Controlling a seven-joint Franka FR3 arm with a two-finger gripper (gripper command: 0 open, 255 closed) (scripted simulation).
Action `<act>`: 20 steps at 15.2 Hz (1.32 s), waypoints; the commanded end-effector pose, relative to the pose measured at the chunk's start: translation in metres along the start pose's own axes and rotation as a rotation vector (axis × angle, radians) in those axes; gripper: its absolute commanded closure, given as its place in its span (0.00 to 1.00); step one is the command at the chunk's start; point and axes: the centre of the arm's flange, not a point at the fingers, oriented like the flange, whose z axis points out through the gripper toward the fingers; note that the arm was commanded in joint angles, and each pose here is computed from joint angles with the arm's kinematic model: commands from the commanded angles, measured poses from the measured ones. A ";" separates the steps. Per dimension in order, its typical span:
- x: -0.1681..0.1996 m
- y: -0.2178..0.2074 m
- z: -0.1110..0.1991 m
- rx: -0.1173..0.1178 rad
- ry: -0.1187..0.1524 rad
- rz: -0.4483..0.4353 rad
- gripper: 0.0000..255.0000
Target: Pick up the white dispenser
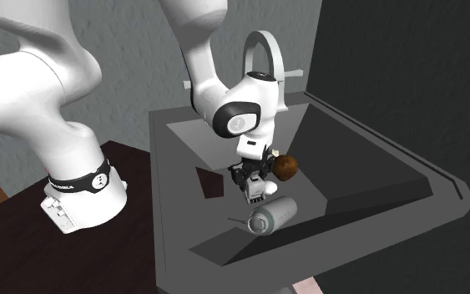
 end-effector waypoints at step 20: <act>-0.004 0.000 -0.079 -0.001 -0.001 0.000 1.00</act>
